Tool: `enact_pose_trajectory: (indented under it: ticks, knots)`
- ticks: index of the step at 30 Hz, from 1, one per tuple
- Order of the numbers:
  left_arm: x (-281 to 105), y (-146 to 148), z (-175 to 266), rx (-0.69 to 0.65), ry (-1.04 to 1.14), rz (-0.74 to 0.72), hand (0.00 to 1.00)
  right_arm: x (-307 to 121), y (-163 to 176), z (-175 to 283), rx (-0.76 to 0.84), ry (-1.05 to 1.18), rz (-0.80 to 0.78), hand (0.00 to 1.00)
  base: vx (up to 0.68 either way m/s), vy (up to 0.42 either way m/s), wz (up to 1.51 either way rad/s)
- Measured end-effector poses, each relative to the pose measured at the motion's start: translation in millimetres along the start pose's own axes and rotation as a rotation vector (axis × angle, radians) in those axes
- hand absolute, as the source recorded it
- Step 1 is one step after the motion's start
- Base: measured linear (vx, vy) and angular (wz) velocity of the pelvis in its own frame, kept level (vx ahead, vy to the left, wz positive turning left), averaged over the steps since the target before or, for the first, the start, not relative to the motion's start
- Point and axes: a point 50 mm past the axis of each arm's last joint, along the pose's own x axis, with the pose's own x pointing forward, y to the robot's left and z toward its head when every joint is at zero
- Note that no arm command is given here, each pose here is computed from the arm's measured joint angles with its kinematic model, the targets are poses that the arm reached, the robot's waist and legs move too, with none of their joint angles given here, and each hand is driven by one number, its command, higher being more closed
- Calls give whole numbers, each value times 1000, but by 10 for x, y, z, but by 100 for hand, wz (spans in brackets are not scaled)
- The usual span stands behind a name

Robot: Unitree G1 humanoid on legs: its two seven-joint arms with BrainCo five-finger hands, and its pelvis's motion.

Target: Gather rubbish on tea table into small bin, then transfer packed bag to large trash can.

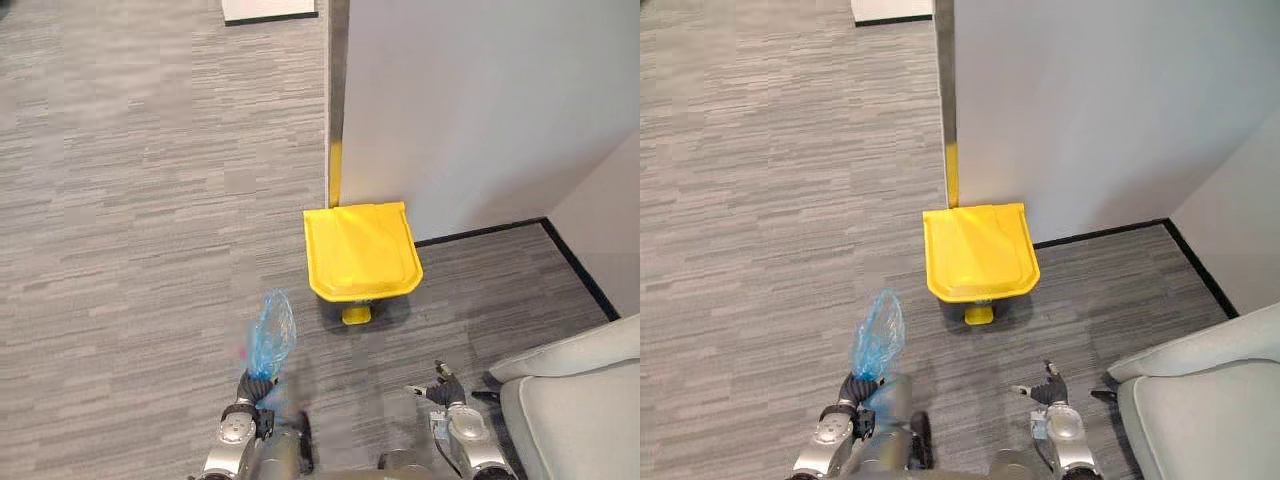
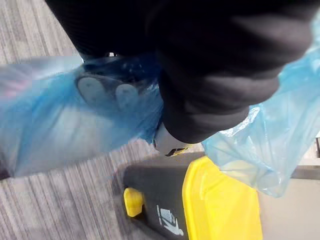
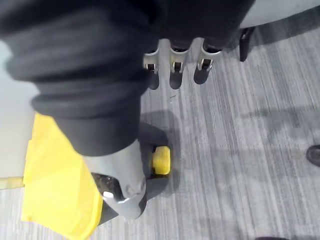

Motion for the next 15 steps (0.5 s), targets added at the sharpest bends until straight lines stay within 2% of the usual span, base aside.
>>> enact_pose_trajectory:
  ticks: [3,8,11,15]
  knots:
    - [11,118,6,28,-4,23,100,16,15,27,-2,-3,4,0,287,27,12]
    - [16,165,-26,41,12,29,100,28,13,45,-10,-7,5,0,186,-125,20]
    - [2,-28,-92,2,47,-7,100,28,-146,-89,-46,46,-24,0,213,-140,6]
    - [-2,-58,-116,-5,58,-13,100,-17,-164,-215,-42,87,-30,0,80,-100,4]
